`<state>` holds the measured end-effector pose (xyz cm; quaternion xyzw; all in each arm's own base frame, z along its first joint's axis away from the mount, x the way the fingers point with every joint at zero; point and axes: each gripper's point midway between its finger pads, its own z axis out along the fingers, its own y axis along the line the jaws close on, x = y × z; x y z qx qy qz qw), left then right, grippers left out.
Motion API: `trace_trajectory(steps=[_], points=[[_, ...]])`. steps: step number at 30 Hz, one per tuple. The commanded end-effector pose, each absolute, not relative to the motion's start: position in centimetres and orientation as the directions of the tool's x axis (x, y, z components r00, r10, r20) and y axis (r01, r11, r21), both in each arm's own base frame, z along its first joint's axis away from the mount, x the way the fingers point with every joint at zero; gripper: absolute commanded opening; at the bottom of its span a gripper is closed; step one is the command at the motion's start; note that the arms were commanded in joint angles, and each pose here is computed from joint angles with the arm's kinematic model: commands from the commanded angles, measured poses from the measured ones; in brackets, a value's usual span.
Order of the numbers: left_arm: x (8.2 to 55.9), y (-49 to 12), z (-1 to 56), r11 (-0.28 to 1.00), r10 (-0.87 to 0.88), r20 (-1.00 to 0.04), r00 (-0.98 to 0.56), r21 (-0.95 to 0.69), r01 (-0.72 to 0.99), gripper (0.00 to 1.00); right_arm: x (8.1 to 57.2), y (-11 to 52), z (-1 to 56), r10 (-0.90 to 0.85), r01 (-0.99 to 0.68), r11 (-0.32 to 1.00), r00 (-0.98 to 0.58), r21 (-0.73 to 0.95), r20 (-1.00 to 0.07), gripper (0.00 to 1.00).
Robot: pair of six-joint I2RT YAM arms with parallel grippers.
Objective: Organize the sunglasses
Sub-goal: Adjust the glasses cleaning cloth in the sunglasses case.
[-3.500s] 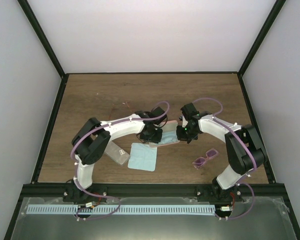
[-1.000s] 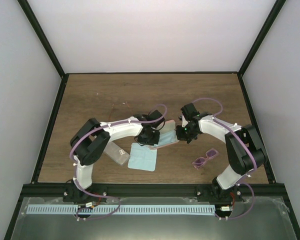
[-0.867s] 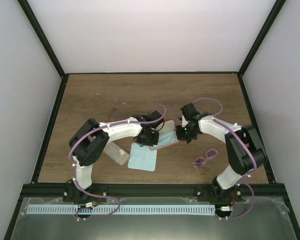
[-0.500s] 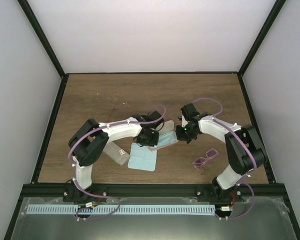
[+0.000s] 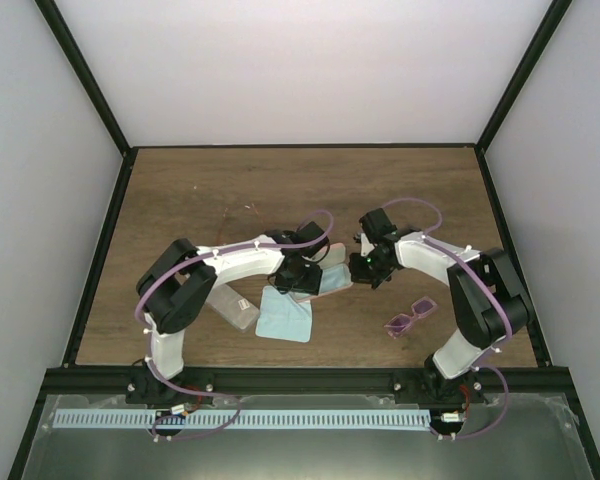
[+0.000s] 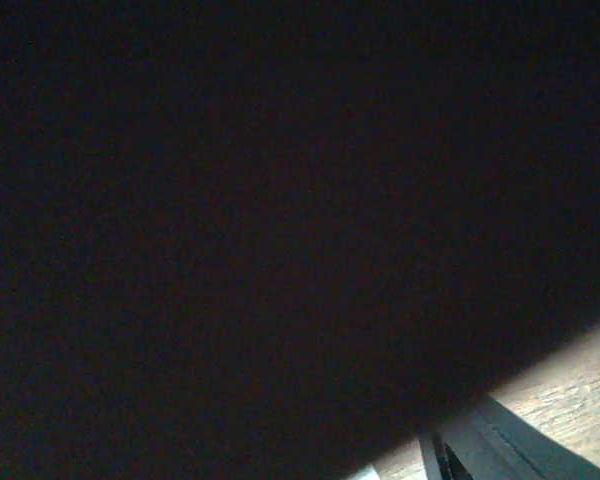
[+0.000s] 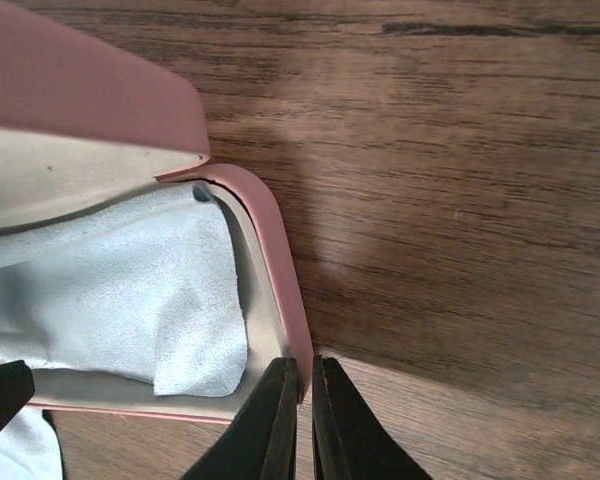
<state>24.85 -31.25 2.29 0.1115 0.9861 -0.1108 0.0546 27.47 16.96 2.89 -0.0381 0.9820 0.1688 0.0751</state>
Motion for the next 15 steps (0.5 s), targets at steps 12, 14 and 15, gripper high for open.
trace_trajectory(steps=[12,14,15], points=[[24.9,-29.0,4.5,0.969,0.206,-0.131,-0.97,-0.108,0.221,0.96,27.3,16.5,2.1,-0.061,-0.101,0.952,-0.988,0.29,-0.143,0.06],[24.9,-29.0,4.6,0.969,0.206,-0.132,-0.97,-0.108,0.221,0.99,27.5,16.7,2.3,-0.061,-0.103,0.95,-0.987,0.296,-0.149,0.06],[24.9,-29.0,4.7,0.969,0.207,-0.133,-0.969,-0.109,0.222,1.0,27.5,16.7,2.4,-0.062,-0.104,0.949,-0.987,0.298,-0.149,0.06]])
